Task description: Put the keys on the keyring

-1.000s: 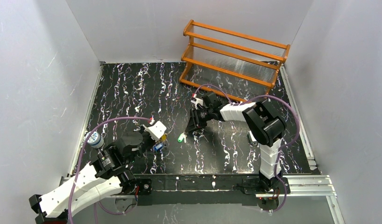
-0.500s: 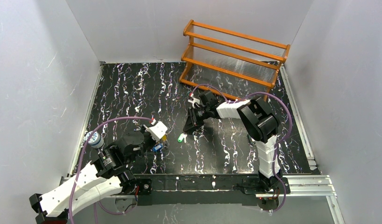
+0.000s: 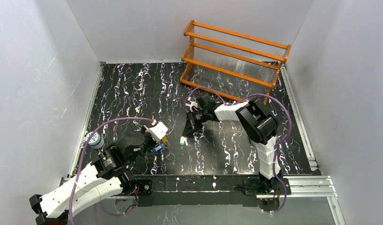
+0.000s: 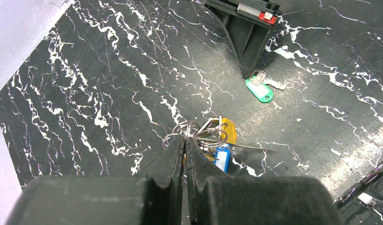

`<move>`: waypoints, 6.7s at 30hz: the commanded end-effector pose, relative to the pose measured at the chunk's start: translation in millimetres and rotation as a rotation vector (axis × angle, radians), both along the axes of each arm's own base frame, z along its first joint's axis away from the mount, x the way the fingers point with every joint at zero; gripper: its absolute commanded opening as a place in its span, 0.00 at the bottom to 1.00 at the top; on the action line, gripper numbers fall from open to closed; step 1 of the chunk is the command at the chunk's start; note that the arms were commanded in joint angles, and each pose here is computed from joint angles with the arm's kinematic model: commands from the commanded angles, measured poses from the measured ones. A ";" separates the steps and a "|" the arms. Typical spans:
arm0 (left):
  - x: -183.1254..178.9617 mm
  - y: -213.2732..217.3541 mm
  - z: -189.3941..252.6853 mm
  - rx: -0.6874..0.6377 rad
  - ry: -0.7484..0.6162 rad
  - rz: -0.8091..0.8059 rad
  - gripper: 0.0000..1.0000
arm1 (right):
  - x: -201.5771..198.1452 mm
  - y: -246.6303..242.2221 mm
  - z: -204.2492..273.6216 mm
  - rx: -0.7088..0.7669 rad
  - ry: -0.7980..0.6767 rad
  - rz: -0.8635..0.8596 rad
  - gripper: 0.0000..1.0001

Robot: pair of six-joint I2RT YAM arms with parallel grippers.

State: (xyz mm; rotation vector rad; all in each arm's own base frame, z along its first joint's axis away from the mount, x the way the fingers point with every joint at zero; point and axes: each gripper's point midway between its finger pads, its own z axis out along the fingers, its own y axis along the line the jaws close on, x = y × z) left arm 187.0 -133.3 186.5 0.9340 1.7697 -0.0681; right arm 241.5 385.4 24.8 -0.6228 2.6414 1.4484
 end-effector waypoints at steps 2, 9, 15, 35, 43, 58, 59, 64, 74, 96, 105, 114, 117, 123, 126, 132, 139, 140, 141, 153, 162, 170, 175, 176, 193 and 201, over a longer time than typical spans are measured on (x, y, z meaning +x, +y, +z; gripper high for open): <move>-0.8 -4.0 0.6 -0.006 -0.001 -0.019 0.00 | 3.5 -0.5 10.5 -0.022 -0.066 0.028 0.01; -10.7 -35.4 -1.3 -0.093 0.045 -0.147 0.00 | 6.6 -15.3 79.7 0.026 -0.322 0.062 0.01; -19.9 -73.3 -11.7 -0.123 0.106 -0.307 0.00 | -9.8 -33.9 127.0 0.102 -0.494 0.092 0.01; -45.1 -119.3 -22.8 -0.238 0.165 -0.539 0.00 | -88.5 -34.3 137.6 0.090 -0.735 0.301 0.01; -46.3 -119.3 -24.1 -0.243 0.170 -0.536 0.00 | -98.2 -30.0 148.1 0.122 -0.796 0.307 0.01; -43.6 -113.6 -17.0 -0.265 0.133 -0.507 0.00 | -103.5 -57.6 146.1 0.043 -0.804 0.279 0.01; -43.8 -113.9 -17.2 -0.265 0.135 -0.508 0.00 | -106.0 -58.1 147.7 0.056 -0.805 0.286 0.01; -45.4 -115.2 -19.5 -0.263 0.149 -0.515 0.00 | -116.6 -51.0 161.5 0.139 -0.822 0.324 0.01; -46.1 -115.9 -22.8 -0.262 0.165 -0.513 0.00 | -130.3 -27.5 177.2 0.214 -0.855 0.374 0.01; -47.5 -119.2 -20.5 -0.290 0.157 -0.525 0.00 | -101.8 -20.8 180.1 0.109 -0.911 0.210 0.01; -48.2 -118.4 -18.7 -0.296 0.151 -0.525 0.00 | -95.6 -29.6 168.0 0.043 -0.909 0.180 0.01; -48.5 -118.3 -17.1 -0.303 0.144 -0.527 0.00 | -96.4 -29.5 158.3 0.028 -0.885 0.179 0.01; -49.1 -117.9 -16.9 -0.305 0.144 -0.529 0.00 | -96.5 -29.5 153.3 0.019 -0.873 0.179 0.01; -49.7 -117.4 -15.0 -0.315 0.134 -0.530 0.00 | -98.3 -27.0 144.7 0.010 -0.844 0.192 0.01; -49.7 -117.2 -14.5 -0.317 0.131 -0.530 0.00 | -95.6 -28.7 147.3 0.006 -0.857 0.173 0.11; -50.1 -117.2 -14.2 -0.322 0.127 -0.532 0.00 | -92.0 -35.7 174.6 0.067 -0.952 0.126 0.50; -52.4 -118.2 -10.9 -0.347 0.101 -0.552 0.00 | -99.5 -39.7 202.5 0.224 -1.165 0.191 0.62; -53.1 -118.5 -9.5 -0.353 0.095 -0.558 0.00 | -102.7 -39.9 204.5 0.254 -1.188 0.202 0.62; -54.4 -119.0 -7.0 -0.364 0.087 -0.567 0.00 | -107.0 -40.3 206.1 0.288 -1.208 0.217 0.63; -71.8 -124.5 9.0 -0.440 -0.009 -0.700 0.00 | -145.5 -46.3 220.5 0.579 -1.402 0.348 0.55; -73.5 -128.3 9.3 -0.436 0.007 -0.719 0.00 | -143.3 -42.2 206.0 0.571 -1.421 0.374 0.48; -73.4 -128.9 11.7 -0.440 -0.004 -0.724 0.00 | -140.8 -37.1 188.8 0.543 -1.402 0.404 0.43; -73.7 -129.4 11.7 -0.441 -0.003 -0.727 0.00 | -135.7 -38.0 178.6 0.509 -1.401 0.391 0.36; -73.7 -129.5 12.0 -0.441 -0.005 -0.727 0.00 | -134.9 -38.2 177.2 0.504 -1.402 0.389 0.33; -73.3 -129.9 10.1 -0.442 -0.001 -0.725 0.00 | -132.7 -39.3 172.4 0.505 -1.406 0.371 0.03; -67.4 -122.1 2.5 -0.405 0.041 -0.658 0.27 | -131.6 -41.1 170.2 0.425 -1.349 0.425 0.01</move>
